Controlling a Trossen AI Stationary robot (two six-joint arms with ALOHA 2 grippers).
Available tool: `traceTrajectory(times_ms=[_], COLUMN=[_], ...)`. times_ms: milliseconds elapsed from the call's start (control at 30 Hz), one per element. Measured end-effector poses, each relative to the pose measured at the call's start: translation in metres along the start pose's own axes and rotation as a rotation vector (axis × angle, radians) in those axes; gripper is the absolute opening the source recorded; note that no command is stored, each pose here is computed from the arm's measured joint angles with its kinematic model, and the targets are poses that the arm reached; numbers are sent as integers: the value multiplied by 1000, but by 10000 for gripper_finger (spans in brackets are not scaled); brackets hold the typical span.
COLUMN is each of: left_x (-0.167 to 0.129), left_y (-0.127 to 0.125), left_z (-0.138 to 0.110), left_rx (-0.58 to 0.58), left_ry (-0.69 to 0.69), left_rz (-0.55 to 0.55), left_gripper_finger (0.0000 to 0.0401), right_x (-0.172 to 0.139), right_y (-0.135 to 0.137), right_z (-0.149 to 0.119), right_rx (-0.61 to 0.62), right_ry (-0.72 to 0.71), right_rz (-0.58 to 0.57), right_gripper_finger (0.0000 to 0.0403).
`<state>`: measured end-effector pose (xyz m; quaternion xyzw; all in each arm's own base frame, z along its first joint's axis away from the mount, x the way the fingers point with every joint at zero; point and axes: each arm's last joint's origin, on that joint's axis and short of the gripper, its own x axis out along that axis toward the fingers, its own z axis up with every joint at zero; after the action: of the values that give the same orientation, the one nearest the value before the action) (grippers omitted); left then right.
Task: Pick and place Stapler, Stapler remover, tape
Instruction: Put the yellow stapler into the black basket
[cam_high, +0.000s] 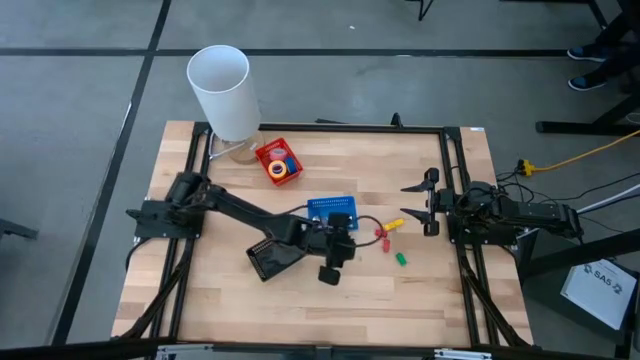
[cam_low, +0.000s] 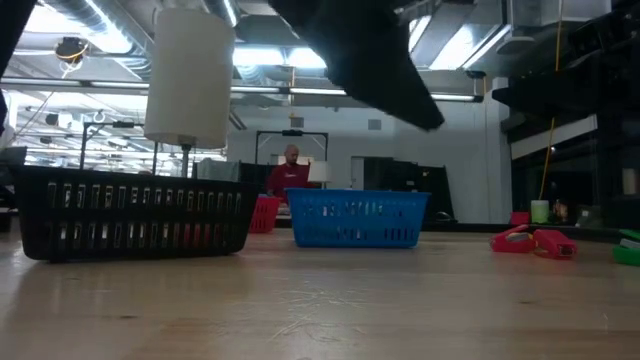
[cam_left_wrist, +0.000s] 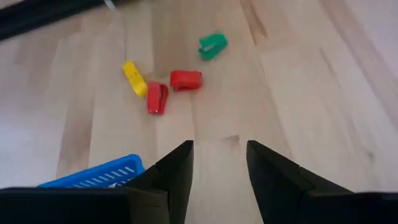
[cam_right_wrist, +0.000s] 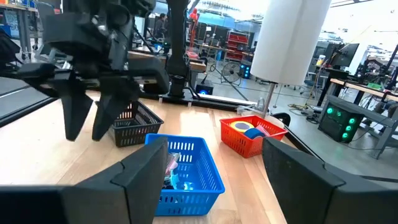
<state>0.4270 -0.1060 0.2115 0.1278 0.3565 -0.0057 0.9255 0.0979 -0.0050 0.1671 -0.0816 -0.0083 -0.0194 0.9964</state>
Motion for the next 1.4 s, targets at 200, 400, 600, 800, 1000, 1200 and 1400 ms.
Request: traceTrajectory(times_ms=[200,400,600,800,1000,1200,1400], left_x=[-44,-80,-97,-101,-103,-103,-103], left_y=[0,2,3,-4,-8,-8,-8], left_z=[-8,-39,-72,-80,-81,-81,-81], left_rx=[-64,-156,-306,-391,-346,-322,-307], left_ry=[-188,-371,-540,-574,-568,-567,-564], left_rz=[27,34,13,-36,0,19,24], left_gripper_finger=[143,143,143,143,143,143,143], right_x=[0,-1,-2,-2,3,17,38], right_y=[0,2,3,3,1,-1,-1], right_z=[1,10,18,17,19,29,33], right_rx=[42,235,346,308,221,227,174], right_ry=[-14,-104,-172,-166,-94,134,414], right_rz=[17,118,189,211,149,160,191], right_gripper_finger=[262,262,262,262,262,262,262])
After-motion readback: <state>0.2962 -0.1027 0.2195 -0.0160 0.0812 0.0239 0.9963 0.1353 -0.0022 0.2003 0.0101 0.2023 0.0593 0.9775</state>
